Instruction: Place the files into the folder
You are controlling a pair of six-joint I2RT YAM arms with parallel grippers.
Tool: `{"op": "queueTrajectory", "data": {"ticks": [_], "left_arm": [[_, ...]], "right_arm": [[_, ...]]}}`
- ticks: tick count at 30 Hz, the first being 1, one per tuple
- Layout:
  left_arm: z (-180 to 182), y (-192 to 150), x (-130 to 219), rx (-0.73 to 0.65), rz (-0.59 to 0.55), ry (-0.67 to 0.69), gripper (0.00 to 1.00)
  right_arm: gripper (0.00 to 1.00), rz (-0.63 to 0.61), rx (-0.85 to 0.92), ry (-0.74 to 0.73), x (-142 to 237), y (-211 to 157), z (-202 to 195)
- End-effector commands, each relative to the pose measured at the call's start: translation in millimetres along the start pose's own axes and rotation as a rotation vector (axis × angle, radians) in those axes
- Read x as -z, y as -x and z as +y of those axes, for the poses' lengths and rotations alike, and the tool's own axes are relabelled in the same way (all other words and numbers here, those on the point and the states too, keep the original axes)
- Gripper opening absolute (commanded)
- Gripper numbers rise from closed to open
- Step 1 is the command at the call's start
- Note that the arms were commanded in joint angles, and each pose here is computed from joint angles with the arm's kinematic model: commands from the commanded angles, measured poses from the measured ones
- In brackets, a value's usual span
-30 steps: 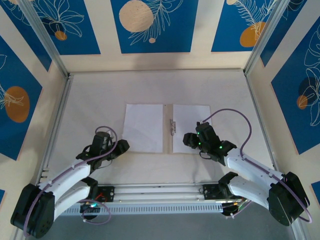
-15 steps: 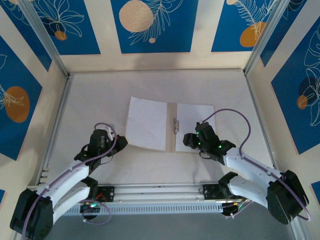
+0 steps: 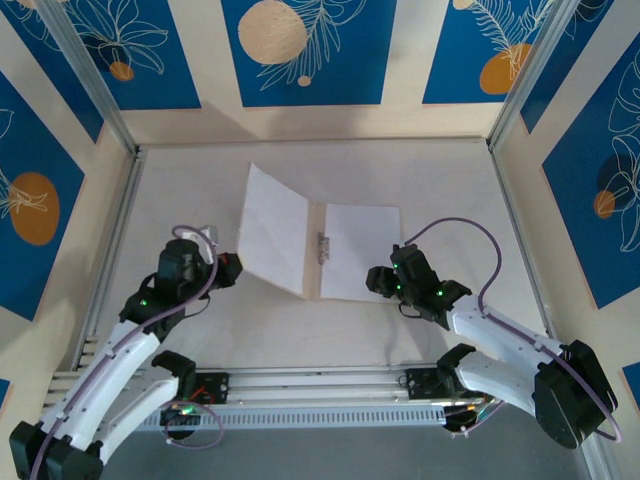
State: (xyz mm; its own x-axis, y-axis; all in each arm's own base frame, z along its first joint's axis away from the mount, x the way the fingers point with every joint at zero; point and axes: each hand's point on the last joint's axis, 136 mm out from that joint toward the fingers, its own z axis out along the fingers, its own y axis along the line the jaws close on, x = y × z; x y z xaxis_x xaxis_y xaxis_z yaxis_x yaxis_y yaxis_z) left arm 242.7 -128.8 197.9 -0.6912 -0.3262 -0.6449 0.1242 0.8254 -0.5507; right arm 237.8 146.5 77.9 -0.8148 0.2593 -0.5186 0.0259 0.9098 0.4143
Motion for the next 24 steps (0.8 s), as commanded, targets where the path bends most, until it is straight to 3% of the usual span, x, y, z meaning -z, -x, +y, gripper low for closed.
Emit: {"op": "queueTrajectory", "data": {"ticks": [1, 7, 13, 24], "left_arm": [[5, 17, 26, -0.137, -0.026, 0.104, 0.0], [-12, 40, 43, -0.248, -0.008, 0.132, 0.0], [-23, 44, 33, -0.371, 0.088, 0.206, 0.0], [-52, 8, -18, -0.593, 0.23, 0.324, 0.0]], "right_arm": [[0.52, -0.003, -0.013, 0.015, 1, 5, 6], [0.53, 0.003, -0.021, 0.008, 0, 5, 4], [0.52, 0.002, -0.024, 0.008, 0, 5, 4], [0.53, 0.001, -0.032, 0.002, 1, 5, 1]]}}
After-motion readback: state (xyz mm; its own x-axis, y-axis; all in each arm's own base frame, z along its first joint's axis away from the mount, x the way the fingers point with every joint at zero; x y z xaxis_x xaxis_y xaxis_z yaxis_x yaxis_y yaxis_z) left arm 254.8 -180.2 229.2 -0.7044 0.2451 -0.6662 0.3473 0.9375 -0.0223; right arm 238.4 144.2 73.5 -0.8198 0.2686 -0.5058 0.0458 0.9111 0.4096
